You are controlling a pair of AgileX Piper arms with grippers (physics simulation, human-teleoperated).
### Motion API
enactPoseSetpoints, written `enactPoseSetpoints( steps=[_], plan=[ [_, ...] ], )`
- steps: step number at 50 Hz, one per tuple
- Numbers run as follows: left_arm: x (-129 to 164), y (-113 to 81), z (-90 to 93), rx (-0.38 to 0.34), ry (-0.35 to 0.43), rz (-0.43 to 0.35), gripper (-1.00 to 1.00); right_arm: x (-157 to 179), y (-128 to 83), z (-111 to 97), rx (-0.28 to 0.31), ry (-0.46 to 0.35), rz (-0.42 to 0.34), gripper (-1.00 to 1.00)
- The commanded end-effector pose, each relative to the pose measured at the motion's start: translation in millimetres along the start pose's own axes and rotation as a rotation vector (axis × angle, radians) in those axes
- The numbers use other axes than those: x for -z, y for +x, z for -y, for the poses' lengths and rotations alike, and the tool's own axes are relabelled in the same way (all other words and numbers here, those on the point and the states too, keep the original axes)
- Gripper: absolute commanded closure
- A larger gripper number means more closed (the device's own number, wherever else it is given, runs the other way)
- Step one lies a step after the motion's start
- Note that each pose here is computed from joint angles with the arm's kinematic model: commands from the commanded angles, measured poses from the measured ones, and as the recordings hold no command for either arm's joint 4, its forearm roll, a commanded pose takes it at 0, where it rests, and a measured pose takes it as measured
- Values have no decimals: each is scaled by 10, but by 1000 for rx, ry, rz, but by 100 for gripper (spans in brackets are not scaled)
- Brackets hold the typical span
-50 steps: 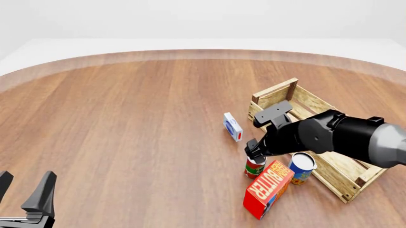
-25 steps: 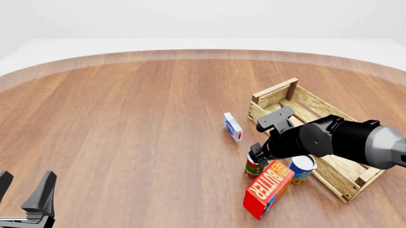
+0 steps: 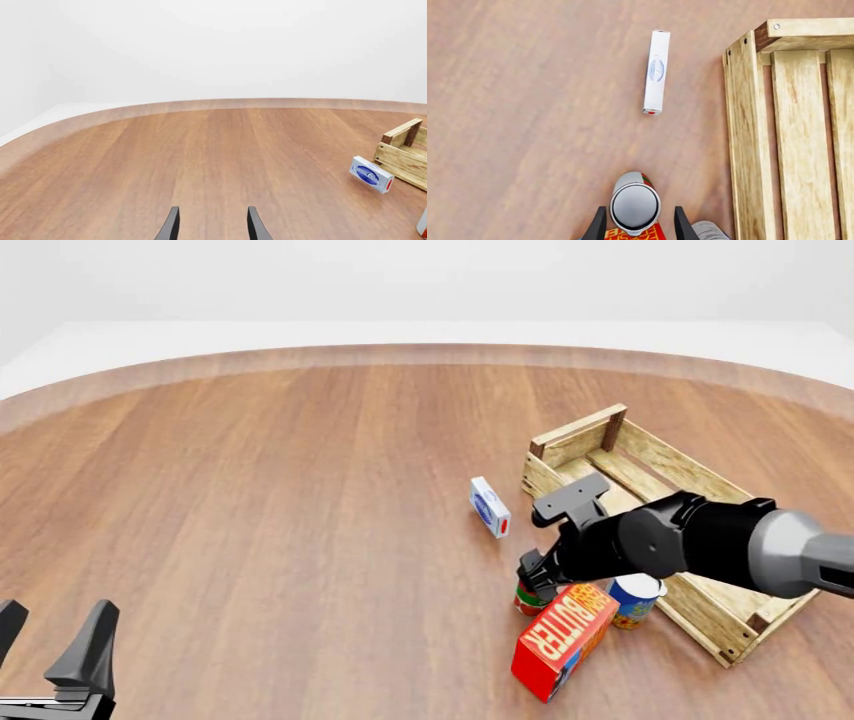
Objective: Pick up the tomato sauce, and put it in the wooden tray.
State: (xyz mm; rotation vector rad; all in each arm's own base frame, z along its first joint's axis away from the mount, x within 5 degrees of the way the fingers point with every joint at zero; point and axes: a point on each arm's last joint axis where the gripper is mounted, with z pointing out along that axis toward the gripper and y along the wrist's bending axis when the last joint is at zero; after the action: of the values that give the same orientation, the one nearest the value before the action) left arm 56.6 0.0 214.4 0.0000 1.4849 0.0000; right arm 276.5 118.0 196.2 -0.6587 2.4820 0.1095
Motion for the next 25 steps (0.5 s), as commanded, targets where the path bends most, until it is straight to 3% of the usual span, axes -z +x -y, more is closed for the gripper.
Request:
enactPoseSetpoints(
  steps=[1,25],
  plan=[
    [0,0,0,0,0,0,-100,-70,35,51,1,9,-7,-100],
    [0,0,0,0,0,0,-100,-221,41,-20,2,-5,-20,-100]
  ],
)
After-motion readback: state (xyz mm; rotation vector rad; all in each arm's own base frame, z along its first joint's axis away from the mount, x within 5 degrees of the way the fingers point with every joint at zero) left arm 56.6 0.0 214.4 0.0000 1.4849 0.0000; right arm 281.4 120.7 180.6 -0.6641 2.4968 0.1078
